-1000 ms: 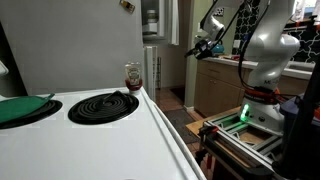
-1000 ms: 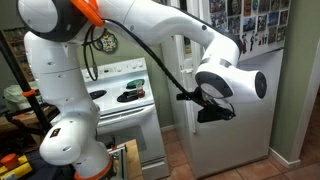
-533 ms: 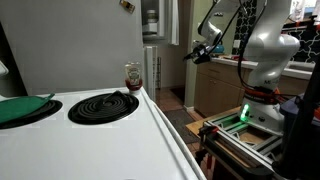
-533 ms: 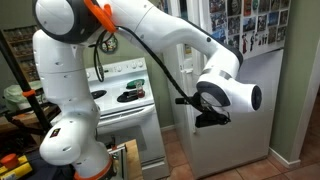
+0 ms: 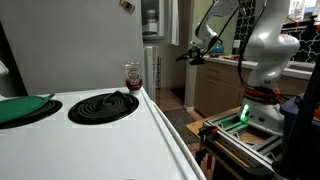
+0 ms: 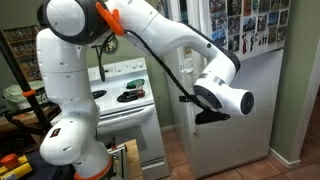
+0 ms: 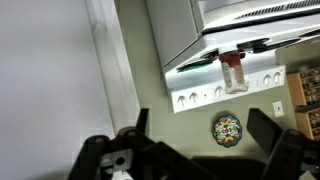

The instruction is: Open both refrigerator doors

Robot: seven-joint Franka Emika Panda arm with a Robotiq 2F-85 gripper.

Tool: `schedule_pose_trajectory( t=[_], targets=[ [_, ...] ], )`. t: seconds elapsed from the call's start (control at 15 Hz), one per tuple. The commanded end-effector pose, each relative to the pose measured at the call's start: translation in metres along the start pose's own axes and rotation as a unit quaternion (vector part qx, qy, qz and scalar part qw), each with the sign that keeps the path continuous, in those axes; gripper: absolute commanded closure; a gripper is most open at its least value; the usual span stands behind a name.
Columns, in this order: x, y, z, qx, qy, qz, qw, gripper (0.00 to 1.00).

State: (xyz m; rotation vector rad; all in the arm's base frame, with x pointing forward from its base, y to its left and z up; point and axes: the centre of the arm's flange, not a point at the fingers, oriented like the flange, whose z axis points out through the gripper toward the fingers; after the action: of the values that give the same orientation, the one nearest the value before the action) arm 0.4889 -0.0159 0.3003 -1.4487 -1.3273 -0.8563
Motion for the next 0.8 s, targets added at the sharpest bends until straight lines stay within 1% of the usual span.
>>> schedule_pose_trajectory(
  t=[0.0,0.2,0.4,0.6,0.73],
  targets=[
    [-0.028,0.009,0.032,-0.029,0.05,-0.027,0.998,0.0],
    [-0.039,0.018,0.053,-0.046,0.095,-0.039,0.9937,0.0],
    [-0.048,0.032,0.074,-0.055,0.129,-0.047,0.9891,0.0],
    [-0.051,0.044,0.096,-0.062,0.156,-0.051,0.9846,0.0],
    [-0.05,0.052,0.107,-0.065,0.181,-0.052,0.98,0.0]
  ],
)
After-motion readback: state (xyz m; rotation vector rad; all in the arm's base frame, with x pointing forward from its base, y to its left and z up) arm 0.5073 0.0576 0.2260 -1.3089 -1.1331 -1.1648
